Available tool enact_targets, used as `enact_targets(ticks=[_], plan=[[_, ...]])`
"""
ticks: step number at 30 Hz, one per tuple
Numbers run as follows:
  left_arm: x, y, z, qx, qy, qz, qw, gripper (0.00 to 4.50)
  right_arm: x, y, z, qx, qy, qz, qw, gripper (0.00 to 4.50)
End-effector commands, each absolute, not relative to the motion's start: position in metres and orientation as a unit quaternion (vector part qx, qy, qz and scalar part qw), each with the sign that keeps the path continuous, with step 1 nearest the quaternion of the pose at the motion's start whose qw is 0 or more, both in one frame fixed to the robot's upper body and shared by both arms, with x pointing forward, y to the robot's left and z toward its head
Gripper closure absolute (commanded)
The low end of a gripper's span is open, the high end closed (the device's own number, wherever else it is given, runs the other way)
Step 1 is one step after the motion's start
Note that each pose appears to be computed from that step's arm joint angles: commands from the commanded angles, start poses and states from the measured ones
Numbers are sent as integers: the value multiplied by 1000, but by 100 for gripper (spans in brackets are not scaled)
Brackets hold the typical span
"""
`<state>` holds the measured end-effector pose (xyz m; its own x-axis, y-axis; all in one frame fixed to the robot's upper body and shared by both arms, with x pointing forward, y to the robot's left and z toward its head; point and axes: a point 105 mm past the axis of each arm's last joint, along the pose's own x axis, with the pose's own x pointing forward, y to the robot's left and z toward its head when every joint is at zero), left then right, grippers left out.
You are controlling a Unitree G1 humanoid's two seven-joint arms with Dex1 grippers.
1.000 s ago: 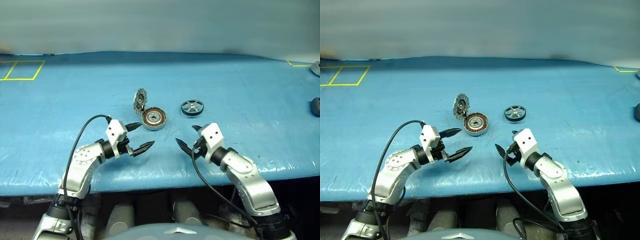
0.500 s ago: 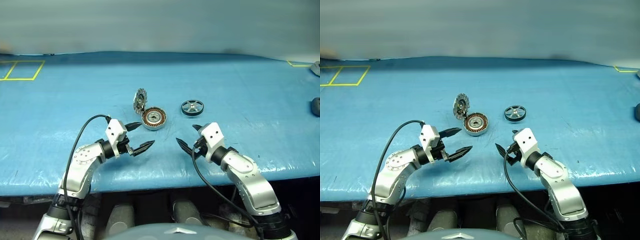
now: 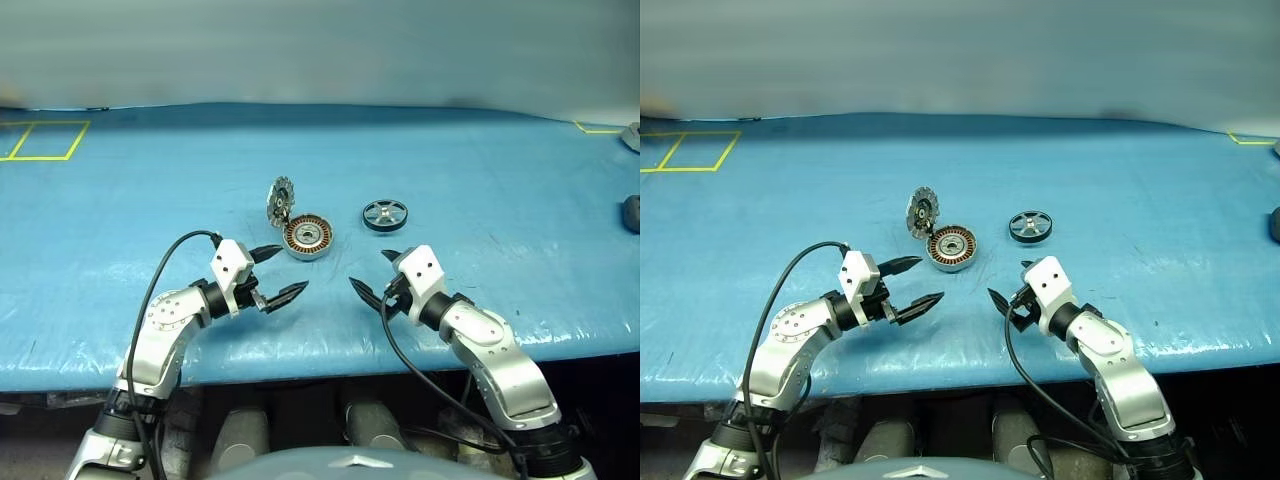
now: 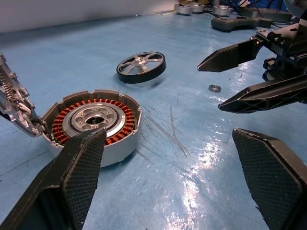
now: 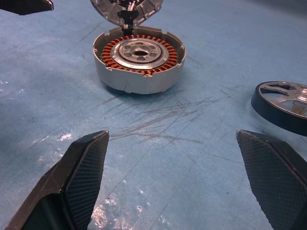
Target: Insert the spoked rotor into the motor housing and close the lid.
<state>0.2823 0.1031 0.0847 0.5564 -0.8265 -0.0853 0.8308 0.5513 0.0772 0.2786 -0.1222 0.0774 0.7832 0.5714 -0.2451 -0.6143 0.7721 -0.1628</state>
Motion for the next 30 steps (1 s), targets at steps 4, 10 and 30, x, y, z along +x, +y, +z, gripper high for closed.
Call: enact_targets(ticks=[4,10,30], plan=[[282,105,93,59,-2,-465,883,0,287,-108,95,-152,60,355,920,3],[286,119,93,66,-3,-436,897,0,311,-79,107,-250,32,419,872,3],[267,133,87,51,1,-380,923,0,353,-30,123,-504,55,609,610,3]])
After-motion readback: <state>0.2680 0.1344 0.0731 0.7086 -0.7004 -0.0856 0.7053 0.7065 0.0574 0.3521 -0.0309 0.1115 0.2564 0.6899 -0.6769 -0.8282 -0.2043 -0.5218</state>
